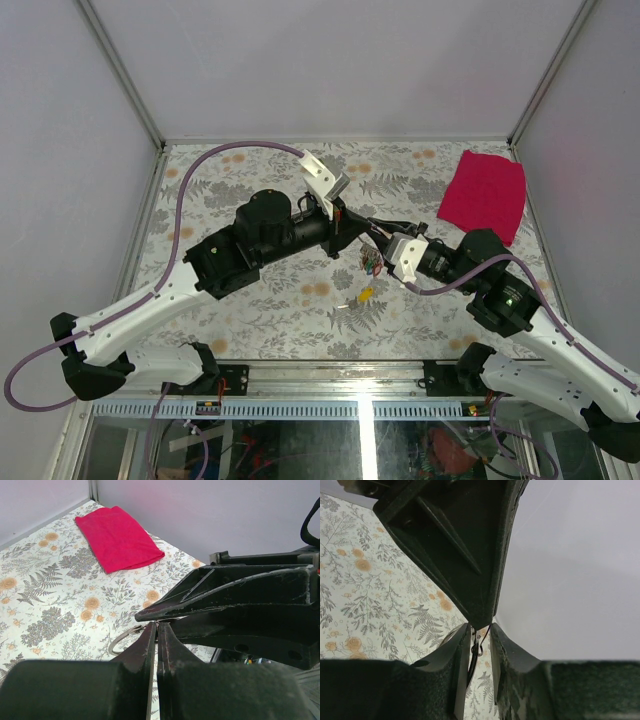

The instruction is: Put the keys on the keyring

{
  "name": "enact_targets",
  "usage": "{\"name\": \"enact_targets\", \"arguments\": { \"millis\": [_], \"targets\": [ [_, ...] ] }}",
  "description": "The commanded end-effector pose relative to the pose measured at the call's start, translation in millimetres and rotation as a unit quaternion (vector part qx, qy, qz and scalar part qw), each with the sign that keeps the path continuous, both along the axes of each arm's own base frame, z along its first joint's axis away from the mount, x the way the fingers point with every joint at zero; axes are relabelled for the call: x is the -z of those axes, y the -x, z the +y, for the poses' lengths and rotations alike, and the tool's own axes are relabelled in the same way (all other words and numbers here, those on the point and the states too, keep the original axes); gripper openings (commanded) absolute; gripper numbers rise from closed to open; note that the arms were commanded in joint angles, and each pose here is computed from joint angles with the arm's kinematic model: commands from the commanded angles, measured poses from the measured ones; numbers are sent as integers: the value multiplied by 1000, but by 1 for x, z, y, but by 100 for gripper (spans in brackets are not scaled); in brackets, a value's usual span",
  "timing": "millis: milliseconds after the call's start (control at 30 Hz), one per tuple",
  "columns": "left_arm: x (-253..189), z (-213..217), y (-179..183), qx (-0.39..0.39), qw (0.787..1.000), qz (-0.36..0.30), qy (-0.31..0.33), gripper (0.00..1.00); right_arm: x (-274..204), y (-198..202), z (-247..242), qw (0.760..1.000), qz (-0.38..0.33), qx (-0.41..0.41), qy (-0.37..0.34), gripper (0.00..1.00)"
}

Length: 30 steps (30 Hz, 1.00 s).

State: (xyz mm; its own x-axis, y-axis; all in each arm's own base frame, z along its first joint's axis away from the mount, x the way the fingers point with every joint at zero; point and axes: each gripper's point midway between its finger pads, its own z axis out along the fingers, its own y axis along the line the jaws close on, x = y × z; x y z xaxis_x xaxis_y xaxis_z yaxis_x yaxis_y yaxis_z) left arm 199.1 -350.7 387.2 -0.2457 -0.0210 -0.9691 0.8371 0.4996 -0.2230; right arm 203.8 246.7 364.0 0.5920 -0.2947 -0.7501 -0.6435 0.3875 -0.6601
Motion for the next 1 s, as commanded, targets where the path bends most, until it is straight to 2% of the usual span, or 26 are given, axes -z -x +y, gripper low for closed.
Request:
{"name": "enact_targets", "arguments": {
  "millis": [0, 200, 300, 433, 500, 600, 967],
  "targets": [
    [-43, 4, 1, 0, 998, -40, 53, 0, -7, -3, -2, 1000, -10, 10, -6, 25],
    [-43, 4, 1, -1, 998, -40, 53, 0, -5, -4, -2, 1000, -7, 12, -4, 15],
    [-44, 5, 1, -2, 998, -41, 53, 0, -5, -4, -3, 1000, -3, 15, -1, 1],
    [-47, 8, 3, -1, 997, -47, 55, 2, -12, -4, -5, 1000, 1, 19, -6, 0],
    [-50, 11, 4, -3, 997, -52, 60, 10, -16, -3, -6, 1000, -2, 20, -9, 0],
    [-56, 19, 6, -9, 996, -61, 69, 16, -20, -2, -7, 1000, -6, 19, -11, 0],
    [-49, 24, 3, -23, 996, -58, 57, 21, -28, 2, -8, 1000, -20, 12, -15, 0]
  ]
}}
